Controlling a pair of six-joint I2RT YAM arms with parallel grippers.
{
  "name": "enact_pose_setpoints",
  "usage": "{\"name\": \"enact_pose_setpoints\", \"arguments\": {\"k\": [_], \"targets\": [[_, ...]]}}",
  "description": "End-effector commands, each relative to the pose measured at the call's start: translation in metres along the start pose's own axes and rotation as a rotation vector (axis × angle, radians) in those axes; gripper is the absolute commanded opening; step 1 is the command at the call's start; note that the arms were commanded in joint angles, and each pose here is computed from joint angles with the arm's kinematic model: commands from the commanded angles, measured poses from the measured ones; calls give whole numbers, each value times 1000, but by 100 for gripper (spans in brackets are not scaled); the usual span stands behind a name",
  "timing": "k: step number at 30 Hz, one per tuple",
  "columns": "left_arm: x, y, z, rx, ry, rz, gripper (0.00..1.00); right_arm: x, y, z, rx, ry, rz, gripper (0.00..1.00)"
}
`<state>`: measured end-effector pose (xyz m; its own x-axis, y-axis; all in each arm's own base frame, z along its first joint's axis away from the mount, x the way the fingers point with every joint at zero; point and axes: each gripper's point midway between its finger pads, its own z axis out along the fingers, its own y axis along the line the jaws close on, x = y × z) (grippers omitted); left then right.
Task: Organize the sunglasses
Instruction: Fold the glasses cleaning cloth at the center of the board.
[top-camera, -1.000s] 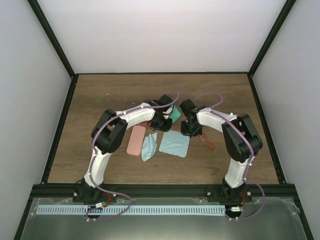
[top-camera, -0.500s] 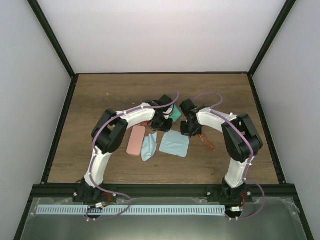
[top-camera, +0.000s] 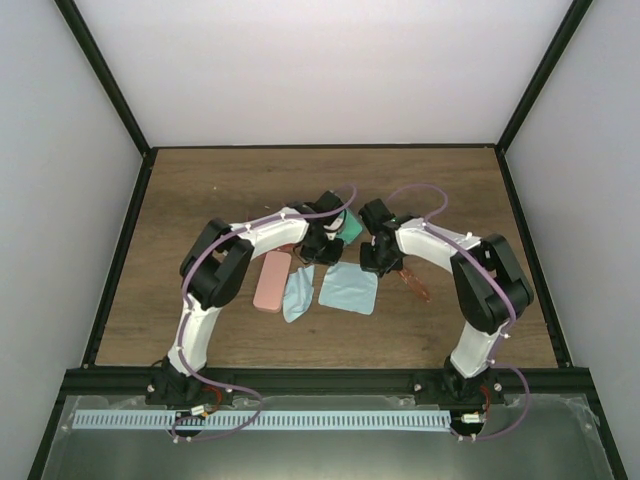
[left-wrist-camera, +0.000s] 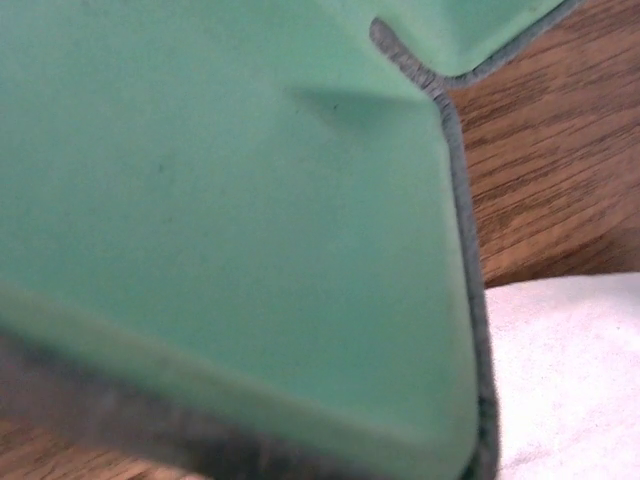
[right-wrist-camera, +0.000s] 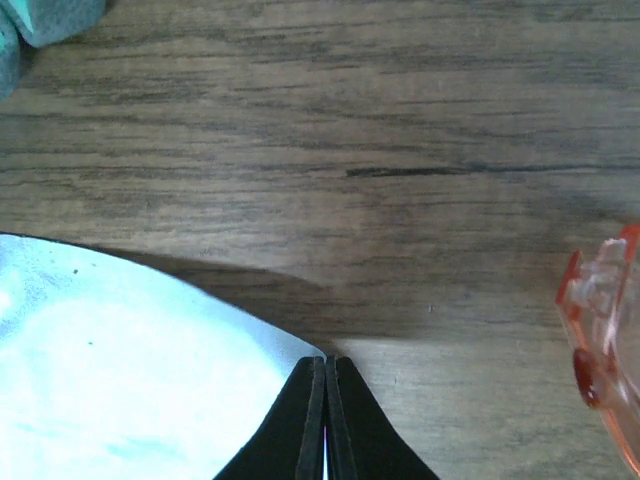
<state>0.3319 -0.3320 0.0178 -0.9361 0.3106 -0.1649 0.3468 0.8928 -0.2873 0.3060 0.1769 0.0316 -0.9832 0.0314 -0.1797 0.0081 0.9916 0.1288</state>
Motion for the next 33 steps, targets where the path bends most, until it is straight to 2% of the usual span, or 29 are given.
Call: {"name": "enact_pose_setpoints", "arguments": {"k": [1, 16, 33], "targets": [[-1, -2, -14, -1, -36, 16, 4, 2, 4, -12, -13, -25, 5, 1], [-6, -11, -35, 29, -83, 15, 4, 21, 13, -20, -29, -17, -8, 1], [24, 3, -33, 5, -48, 12, 4, 39, 23, -27, -44, -4, -23, 1]]}}
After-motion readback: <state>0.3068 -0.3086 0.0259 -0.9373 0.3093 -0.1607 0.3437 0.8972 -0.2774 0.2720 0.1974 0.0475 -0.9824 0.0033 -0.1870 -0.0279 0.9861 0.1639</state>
